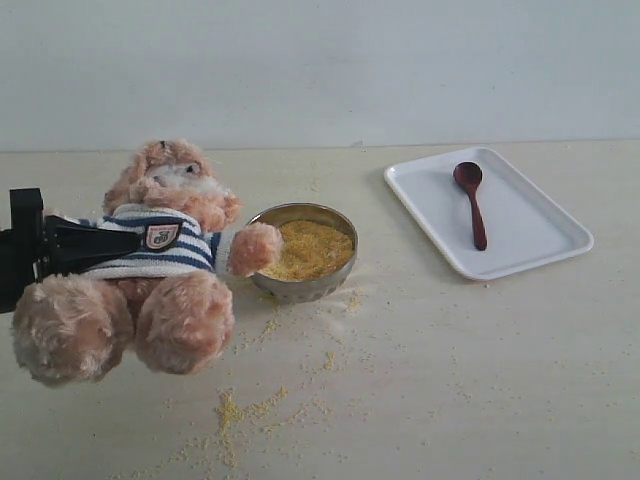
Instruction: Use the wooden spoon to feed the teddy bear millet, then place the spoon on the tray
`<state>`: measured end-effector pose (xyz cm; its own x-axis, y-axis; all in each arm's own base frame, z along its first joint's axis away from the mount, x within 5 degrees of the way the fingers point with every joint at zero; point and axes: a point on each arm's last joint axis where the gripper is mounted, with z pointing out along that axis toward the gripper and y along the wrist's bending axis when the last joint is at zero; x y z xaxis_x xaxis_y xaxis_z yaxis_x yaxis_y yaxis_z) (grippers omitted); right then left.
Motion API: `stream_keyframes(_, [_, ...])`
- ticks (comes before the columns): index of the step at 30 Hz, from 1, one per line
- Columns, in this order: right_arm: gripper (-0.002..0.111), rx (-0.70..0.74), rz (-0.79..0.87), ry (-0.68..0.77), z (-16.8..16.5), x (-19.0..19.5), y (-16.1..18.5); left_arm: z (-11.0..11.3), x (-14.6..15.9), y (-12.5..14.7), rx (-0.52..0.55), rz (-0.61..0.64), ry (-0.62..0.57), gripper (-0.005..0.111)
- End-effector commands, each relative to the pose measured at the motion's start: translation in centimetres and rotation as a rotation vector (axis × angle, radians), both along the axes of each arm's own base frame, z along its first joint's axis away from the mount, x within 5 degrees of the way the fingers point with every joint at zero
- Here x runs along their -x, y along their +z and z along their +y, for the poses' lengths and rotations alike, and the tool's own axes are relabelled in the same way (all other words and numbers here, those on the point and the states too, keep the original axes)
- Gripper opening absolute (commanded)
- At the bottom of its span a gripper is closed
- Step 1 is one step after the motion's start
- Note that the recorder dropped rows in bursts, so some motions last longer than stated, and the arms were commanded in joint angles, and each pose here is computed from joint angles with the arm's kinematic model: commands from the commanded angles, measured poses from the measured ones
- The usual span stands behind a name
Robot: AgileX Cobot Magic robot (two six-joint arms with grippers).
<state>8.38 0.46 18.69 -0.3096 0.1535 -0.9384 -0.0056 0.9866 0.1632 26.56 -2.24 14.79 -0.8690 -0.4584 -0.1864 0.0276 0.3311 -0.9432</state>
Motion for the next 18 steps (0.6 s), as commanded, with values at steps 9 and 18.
stream_keyframes(9, [0.000, -0.114, 0.024, -0.027, 0.08, 0.09, -0.39, 0.02, -0.20, 0.43, 0.029, -0.026, 0.003, 0.005])
stream_keyframes(18, [0.000, -0.125, 0.036, -0.048, -0.06, 0.12, -0.49, 0.02, -0.20, 0.43, -0.005, -0.082, -0.014, 0.005])
